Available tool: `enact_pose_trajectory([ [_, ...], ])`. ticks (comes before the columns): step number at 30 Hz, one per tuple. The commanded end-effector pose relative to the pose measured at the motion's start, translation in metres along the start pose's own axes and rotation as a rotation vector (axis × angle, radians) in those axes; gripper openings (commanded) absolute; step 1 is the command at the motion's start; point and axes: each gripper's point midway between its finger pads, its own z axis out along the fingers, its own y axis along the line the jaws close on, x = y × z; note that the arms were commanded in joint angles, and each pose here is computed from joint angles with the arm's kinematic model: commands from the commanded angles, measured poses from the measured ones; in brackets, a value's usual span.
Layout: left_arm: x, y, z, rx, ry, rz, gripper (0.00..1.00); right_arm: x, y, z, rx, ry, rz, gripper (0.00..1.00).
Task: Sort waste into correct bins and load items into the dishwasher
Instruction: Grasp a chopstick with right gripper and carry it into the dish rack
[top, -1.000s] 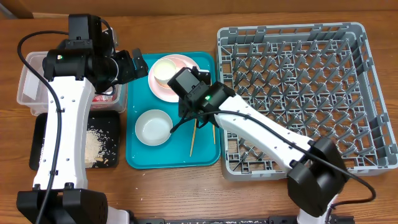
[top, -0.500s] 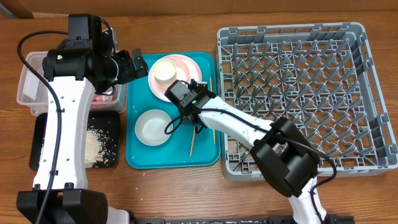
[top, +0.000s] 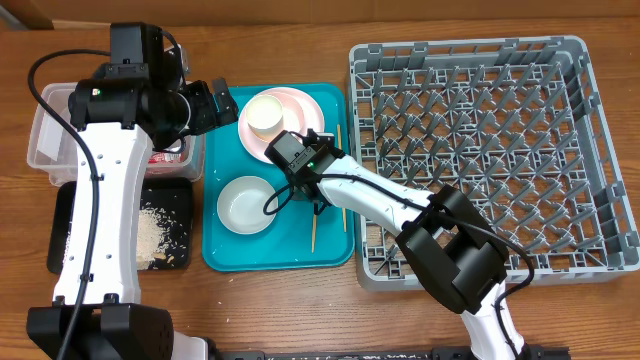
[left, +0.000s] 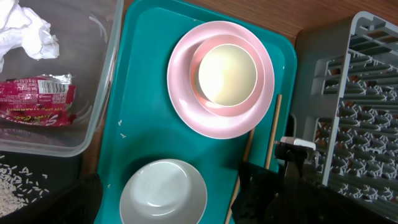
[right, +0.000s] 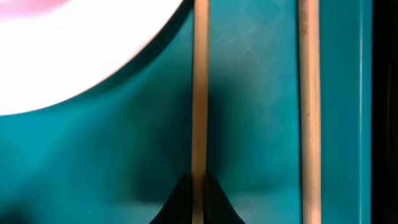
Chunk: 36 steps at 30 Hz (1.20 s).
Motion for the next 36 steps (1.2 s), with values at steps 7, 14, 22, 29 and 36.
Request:
enact_pose_trajectory([
  [7,-0.002,-0.003,-0.001,0.011,-0.001,0.013,1.0,-0.01,0.001,-0.015,-0.021,0.002,0.015,0.04],
  [14,-0.002,-0.003,-0.001,0.012,-0.001,0.014,1.0,-0.043,-0.006,-0.076,-0.066,-0.06,-0.032,0.04],
  [22,-0.002,-0.003,-0.001,0.012,-0.001,0.014,1.0,-0.064,-0.029,-0.139,-0.104,-0.139,-0.117,0.04],
  [29,-0.002,-0.003,-0.001,0.011,-0.001,0.014,1.0,-0.076,-0.052,-0.152,-0.057,-0.176,-0.144,0.04],
  [36,-0.002,-0.003,-0.001,0.01,-0.001,0.014,1.0,-0.083,-0.083,-0.146,0.031,-0.17,-0.107,0.04],
])
